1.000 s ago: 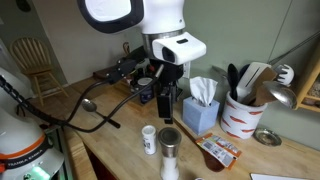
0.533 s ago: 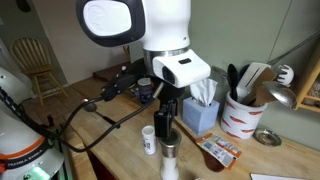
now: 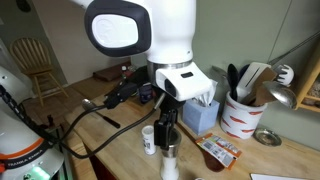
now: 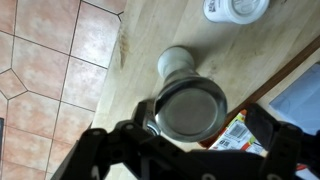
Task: Put the spice bottle onto the tray
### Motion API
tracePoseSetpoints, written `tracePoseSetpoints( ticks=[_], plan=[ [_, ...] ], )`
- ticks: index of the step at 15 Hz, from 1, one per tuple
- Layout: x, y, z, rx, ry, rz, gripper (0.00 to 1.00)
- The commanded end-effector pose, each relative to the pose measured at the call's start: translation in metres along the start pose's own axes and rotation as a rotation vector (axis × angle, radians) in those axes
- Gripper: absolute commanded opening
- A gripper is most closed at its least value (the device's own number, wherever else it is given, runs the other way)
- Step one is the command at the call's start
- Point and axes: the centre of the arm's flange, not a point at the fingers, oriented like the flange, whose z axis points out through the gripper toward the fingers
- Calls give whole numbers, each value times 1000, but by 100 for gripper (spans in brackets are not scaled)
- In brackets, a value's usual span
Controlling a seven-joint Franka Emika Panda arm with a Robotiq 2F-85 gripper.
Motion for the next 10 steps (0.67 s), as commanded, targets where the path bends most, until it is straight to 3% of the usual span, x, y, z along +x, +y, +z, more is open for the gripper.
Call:
tracePoseSetpoints(
  ticks=[1,10],
  plan=[
    [6,1,12,-32,0,31,100],
    [16,-2,33,-54,-17,37,100]
  ],
)
